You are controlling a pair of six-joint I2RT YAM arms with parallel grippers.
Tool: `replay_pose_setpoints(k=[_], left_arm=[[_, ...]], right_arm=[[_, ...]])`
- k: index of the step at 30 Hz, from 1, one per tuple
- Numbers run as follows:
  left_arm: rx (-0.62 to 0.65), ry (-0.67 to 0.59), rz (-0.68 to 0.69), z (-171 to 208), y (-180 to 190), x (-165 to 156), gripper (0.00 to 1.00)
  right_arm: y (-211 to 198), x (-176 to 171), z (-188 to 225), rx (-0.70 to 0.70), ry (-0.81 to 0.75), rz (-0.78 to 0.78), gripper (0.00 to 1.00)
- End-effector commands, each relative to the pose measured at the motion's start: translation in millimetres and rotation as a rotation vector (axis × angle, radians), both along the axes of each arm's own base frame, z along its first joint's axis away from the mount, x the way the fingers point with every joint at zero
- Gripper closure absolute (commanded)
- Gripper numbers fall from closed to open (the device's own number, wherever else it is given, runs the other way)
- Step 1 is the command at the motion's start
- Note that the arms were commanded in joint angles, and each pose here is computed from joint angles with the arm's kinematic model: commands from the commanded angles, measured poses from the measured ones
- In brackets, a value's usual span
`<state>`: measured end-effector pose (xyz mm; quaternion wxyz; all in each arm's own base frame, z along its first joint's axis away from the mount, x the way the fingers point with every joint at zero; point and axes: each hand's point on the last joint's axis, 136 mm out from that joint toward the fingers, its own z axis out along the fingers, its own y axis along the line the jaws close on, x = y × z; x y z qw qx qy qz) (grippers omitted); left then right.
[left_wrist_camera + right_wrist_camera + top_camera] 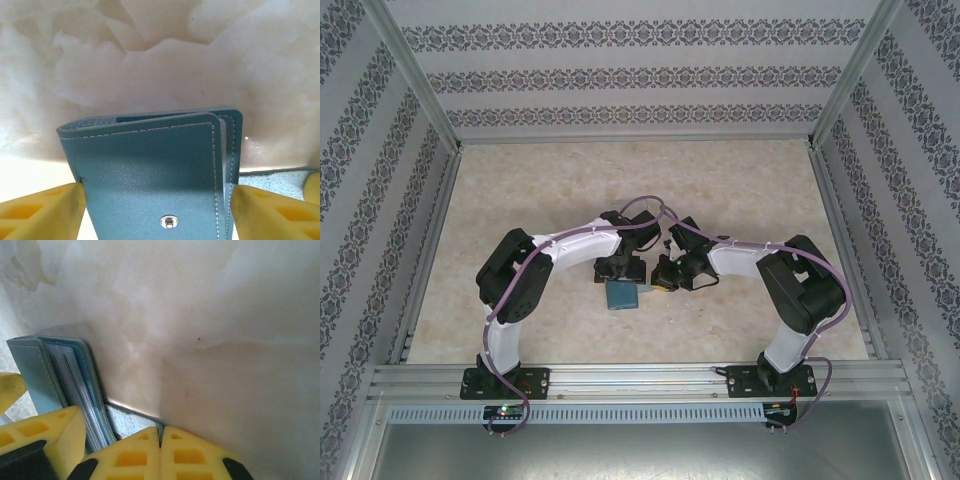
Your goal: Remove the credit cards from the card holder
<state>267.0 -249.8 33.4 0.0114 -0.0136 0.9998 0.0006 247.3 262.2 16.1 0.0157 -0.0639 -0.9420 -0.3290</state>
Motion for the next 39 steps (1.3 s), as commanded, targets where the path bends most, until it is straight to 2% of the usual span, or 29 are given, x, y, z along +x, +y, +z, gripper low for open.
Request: replay_pose_setpoints(k=[1, 28, 32, 39], left_arm=[[0.055, 0.018, -0.009, 1, 6, -8, 0.26], [0.073, -0.078, -0.015, 46, 22, -5, 0.41], [0.088, -0.082, -0.019, 49, 27, -6, 0.51], [0.09, -0.095, -0.018, 55, 37, -10, 0.61]], right_arm=[[1, 6, -13, -0.007, -0.031, -0.011, 0.95], [-3, 8, -15, -0.022, -0.029, -0.028, 0.96], [-2, 9, -14, -0.026, -0.031, -0.029, 0.96], [-1, 11, -10, -0.031, -0.037, -0.039, 0.97]])
